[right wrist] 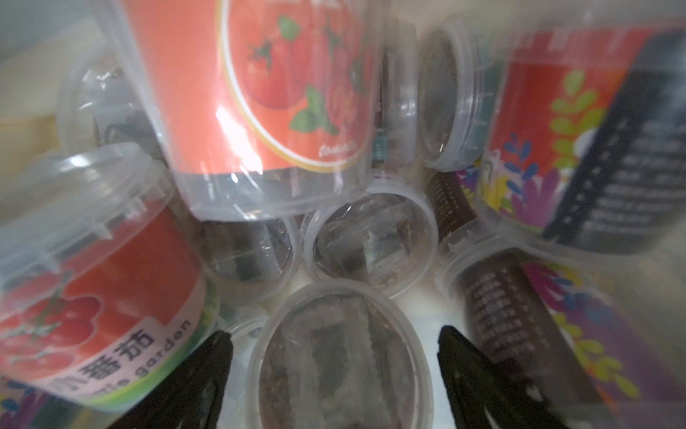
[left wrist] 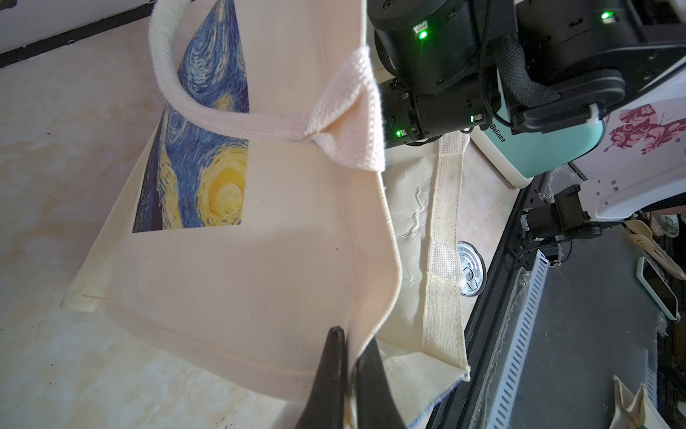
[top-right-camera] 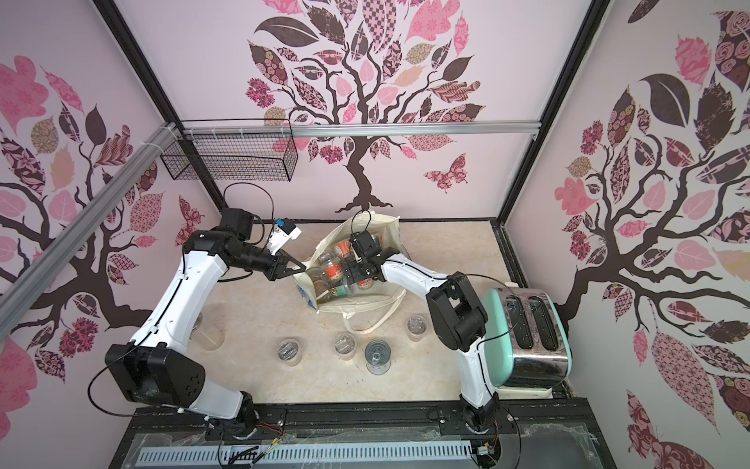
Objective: Take out the seed jars from the canvas bag
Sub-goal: Pick up the seed jar from the canvas bag.
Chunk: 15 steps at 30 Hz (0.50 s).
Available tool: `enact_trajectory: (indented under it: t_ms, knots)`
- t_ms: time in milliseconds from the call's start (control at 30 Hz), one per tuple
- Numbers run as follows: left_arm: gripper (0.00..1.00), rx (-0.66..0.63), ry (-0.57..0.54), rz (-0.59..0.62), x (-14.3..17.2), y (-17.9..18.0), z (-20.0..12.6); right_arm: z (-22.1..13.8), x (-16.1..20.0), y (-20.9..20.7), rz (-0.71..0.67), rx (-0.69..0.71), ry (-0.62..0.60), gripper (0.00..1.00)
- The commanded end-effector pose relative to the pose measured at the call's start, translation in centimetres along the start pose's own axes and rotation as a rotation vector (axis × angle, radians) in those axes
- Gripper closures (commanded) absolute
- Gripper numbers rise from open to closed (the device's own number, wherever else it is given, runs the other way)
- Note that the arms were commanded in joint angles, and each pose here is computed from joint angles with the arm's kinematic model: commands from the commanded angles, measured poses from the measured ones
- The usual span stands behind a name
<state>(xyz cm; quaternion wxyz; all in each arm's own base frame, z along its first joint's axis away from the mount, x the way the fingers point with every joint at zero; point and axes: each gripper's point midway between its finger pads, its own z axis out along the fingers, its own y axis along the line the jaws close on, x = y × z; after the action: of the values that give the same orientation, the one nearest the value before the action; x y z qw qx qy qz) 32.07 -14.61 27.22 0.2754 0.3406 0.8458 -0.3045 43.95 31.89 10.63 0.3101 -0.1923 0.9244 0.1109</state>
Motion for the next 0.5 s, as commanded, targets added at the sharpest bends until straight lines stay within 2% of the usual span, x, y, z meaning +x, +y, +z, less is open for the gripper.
enact_trajectory:
  t_ms: [0, 133, 467]
  knots:
    - [1.00, 0.024, -0.022, 0.006, -0.50, -1.01, -0.78, 1.84, 1.73, -0.57, 0.011, 0.037, 0.064, 0.10]
    - [1.00, 0.031, -0.025, 0.006, -0.53, -1.12, -0.77, 2.28, 1.88, -0.74, 0.000, 0.046, 0.074, 0.10]
    - [1.00, 0.017, -0.026, 0.009, -0.51, -1.08, -1.03, 2.29, 1.05, -0.54, 0.025, 0.041, 0.048, 0.21]
